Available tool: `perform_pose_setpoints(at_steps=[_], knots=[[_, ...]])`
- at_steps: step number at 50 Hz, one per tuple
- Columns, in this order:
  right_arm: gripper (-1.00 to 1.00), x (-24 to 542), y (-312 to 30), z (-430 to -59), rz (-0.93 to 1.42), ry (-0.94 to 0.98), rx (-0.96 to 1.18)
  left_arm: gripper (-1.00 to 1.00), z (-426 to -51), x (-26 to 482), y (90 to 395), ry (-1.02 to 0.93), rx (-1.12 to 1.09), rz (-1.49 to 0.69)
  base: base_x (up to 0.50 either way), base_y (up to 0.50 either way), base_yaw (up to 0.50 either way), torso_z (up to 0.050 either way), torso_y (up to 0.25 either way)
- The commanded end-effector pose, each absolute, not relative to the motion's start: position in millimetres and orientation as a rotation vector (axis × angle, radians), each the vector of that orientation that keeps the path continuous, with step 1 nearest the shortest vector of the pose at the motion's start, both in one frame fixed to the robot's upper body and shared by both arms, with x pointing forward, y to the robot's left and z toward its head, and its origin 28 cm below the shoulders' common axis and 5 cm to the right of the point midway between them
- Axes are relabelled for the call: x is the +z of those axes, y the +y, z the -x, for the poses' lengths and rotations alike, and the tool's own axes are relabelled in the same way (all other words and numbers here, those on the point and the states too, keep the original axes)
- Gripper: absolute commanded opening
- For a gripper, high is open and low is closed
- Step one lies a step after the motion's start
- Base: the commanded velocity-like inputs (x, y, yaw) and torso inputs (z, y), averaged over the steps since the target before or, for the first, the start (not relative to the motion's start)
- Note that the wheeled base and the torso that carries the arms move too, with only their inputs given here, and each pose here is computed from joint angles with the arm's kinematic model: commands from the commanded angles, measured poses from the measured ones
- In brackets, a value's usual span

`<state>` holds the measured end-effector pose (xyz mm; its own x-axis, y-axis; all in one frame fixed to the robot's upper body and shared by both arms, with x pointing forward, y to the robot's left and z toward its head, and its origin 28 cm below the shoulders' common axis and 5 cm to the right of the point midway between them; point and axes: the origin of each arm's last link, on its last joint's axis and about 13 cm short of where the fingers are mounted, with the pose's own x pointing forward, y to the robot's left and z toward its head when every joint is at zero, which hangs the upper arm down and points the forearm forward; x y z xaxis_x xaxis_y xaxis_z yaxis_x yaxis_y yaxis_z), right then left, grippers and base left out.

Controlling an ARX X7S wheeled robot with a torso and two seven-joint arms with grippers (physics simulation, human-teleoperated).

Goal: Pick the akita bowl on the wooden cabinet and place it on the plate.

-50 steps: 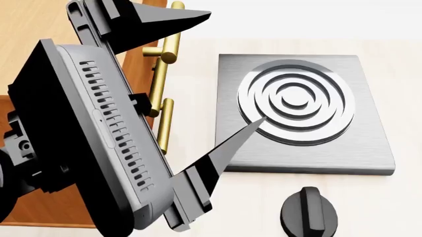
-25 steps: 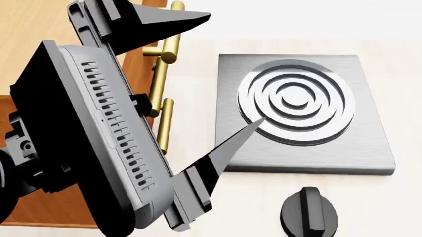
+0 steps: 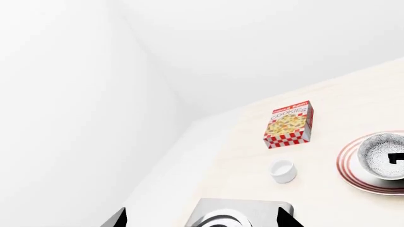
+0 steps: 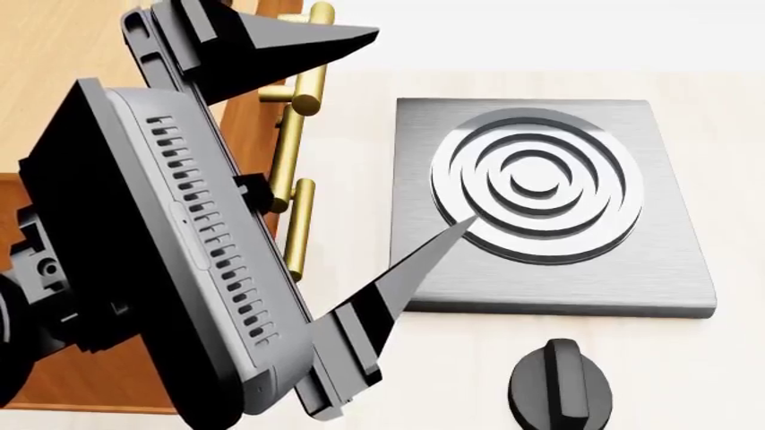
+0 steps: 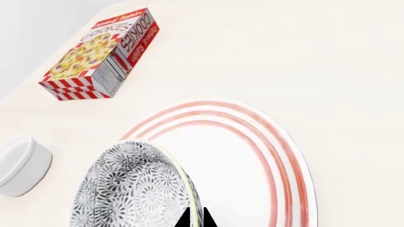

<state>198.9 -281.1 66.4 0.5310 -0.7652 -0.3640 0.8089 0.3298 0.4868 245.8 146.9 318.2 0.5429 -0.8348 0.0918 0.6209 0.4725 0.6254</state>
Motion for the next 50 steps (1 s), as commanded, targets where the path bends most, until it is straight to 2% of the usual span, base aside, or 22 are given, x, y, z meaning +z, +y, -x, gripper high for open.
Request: perform_pose_setpoints(at_steps=[1,4,5,28,50], knots=[[-1.00,66,-283,-201,-0.648,0.067,-1.031,1.00,-247,316,147,-0.412,-0.923,-0.575,0.00,0.00,0.00,0.000,0.000],[-1.00,66,-282,-201,-0.621,0.067,-1.030,1.00,-247,316,147,-0.413,-0.922,-0.573,0.00,0.00,0.00,0.000,0.000],[1.00,65,-283,-201,-0.616,0.067,-1.033,1.00,-247,315,147,-0.412,-0.922,-0.574,0.00,0.00,0.00,0.000,0.000],[1.00,66,-281,-199,-0.593,0.061,-1.024,1.00,-247,316,147,-0.411,-0.921,-0.576,0.00,0.00,0.00,0.000,0.000],[1.00,100,-281,-184,-0.586,-0.044,-1.010,1.00,-245,317,149,-0.414,-0.914,-0.574,0.00,0.00,0.00,0.000,0.000]])
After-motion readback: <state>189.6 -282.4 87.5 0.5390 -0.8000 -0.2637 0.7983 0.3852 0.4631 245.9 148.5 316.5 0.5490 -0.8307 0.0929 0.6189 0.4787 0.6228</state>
